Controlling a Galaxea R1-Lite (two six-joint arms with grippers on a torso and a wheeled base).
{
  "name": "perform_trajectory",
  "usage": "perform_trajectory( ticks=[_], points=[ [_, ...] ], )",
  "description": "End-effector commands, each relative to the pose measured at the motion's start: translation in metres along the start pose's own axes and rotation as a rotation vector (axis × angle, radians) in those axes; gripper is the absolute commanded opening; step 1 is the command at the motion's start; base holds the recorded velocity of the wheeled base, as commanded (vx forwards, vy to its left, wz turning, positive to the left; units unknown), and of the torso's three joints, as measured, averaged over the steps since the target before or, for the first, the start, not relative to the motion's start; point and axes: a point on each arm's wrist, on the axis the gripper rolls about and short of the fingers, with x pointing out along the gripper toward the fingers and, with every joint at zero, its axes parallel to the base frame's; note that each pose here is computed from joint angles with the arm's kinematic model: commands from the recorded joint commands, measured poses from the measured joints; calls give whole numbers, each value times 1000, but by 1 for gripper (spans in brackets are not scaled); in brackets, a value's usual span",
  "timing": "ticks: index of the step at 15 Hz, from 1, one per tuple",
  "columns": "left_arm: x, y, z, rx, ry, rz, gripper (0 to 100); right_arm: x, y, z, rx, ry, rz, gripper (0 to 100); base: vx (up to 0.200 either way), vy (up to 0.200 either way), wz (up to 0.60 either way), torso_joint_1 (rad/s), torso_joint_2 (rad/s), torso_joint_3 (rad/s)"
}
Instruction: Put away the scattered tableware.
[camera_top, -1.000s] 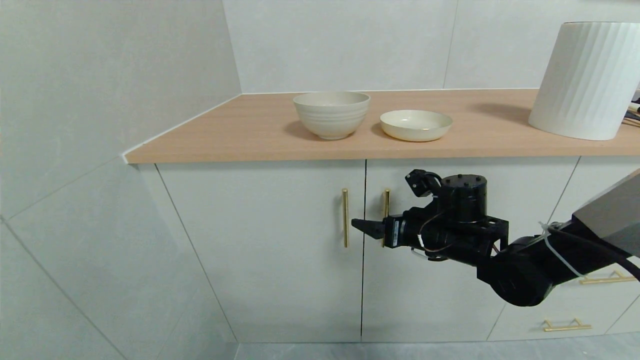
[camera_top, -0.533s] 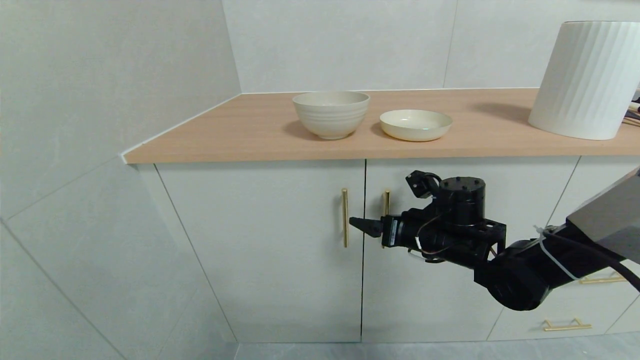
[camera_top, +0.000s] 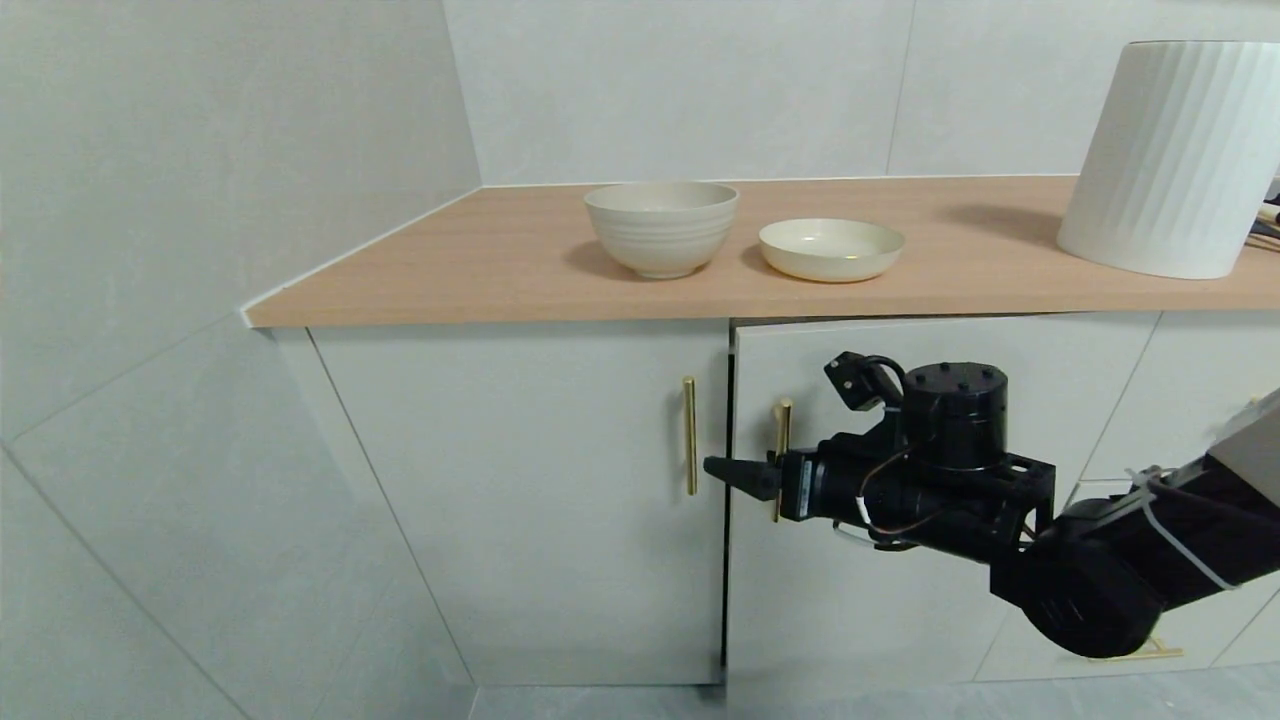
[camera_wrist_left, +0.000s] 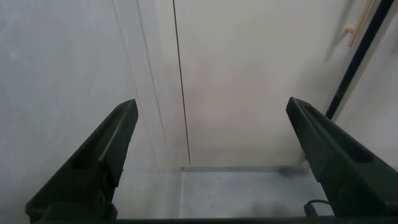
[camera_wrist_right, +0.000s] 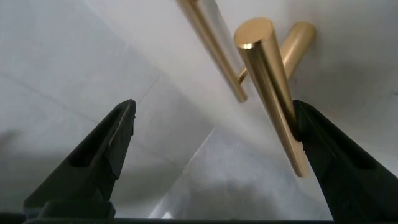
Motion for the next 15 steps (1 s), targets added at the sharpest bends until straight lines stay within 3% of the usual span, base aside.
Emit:
perform_trajectory(
  ticks=[1,5,11,12,14,15],
  points=[
    [0,0,0,0,2,0,100,-23,14,2,-8,6,51,100,0,0,0,0,0,0],
    [0,0,0,0,2,0,100,-50,37,-8,-18,36,104,100,0,0,0,0,0,0],
    [0,0,0,11,2,0,100,-72,37,-19,-8,64,91,100,0,0,0,0,0,0],
    [-1,0,3,25,-9,1,100,-76,37,-20,-5,66,89,100,0,0,0,0,0,0],
    [-7,0,22,26,-79,-19,100,-79,38,-20,-6,62,91,100,0,0,0,0,0,0],
    [-11,-2,34,31,-117,-90,100,-80,39,-19,-6,58,92,100,0,0,0,0,0,0]
  ],
)
